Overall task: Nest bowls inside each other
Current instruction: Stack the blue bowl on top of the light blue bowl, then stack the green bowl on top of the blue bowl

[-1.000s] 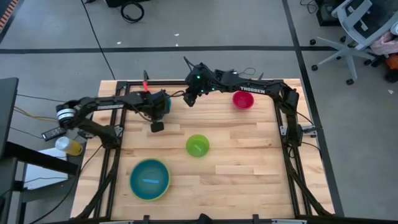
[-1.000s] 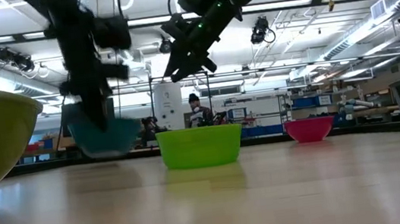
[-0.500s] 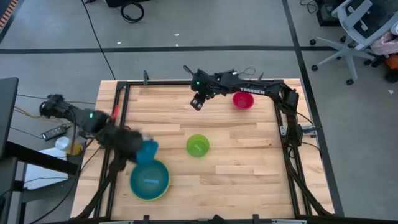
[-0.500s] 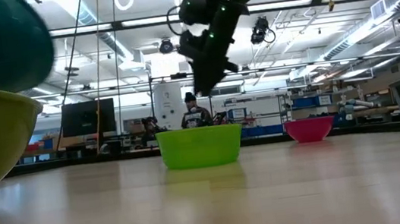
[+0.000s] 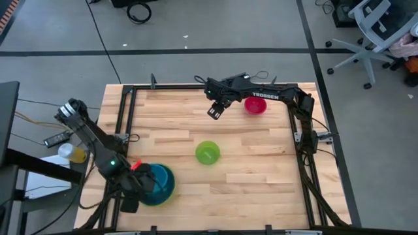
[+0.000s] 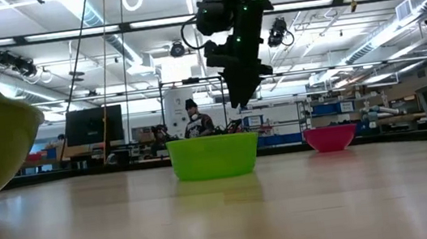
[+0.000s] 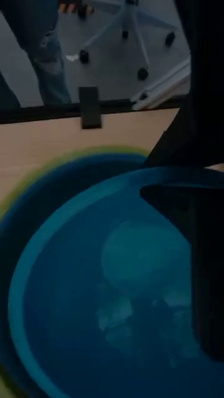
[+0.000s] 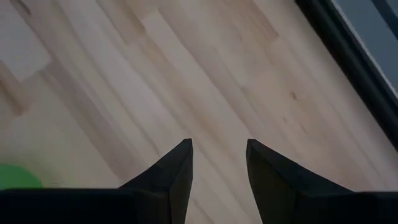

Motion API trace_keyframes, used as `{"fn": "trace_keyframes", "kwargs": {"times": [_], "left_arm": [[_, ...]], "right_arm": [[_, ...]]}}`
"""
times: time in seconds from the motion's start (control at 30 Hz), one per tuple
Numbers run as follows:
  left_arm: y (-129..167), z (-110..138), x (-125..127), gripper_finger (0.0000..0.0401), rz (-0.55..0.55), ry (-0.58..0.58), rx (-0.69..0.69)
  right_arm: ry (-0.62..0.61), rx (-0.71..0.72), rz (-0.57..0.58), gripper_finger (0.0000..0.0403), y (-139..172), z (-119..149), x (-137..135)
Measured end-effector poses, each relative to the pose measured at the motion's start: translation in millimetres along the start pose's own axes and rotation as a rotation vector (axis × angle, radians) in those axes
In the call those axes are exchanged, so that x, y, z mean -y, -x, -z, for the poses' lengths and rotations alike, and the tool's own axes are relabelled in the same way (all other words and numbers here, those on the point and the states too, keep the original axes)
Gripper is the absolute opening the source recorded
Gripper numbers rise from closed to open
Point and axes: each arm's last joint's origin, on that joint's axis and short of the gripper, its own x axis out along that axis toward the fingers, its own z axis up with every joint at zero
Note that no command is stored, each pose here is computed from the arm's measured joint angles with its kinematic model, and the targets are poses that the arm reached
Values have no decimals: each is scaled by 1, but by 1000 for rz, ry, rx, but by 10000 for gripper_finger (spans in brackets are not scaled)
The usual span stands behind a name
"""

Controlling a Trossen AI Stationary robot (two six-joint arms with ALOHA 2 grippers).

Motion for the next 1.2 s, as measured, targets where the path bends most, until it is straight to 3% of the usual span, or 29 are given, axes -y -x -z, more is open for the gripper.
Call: {"fn": "trace_keyframes", "kwargs": {"times": [0.33,0.47,0.57,0.7,0.8,1.03,1.2], "left_arm": [[-5,-11,7,115,2,74,110],[5,-19,8,157,-9,126,173],[18,-25,3,176,-55,231,272],[36,-26,-7,180,-124,351,427],[47,-22,-20,180,-206,447,499],[61,-30,-51,180,-369,701,693],[56,-43,-64,180,-395,768,707]], "right_arm": [[56,-78,19,178,16,11,7],[48,-112,43,188,15,20,23],[-3,-149,85,189,10,33,43],[-136,-153,-110,188,2,53,58],[-142,-134,-260,188,-6,67,41],[58,-55,-374,188,-21,97,-48],[30,85,-368,187,-14,100,-84]]}}
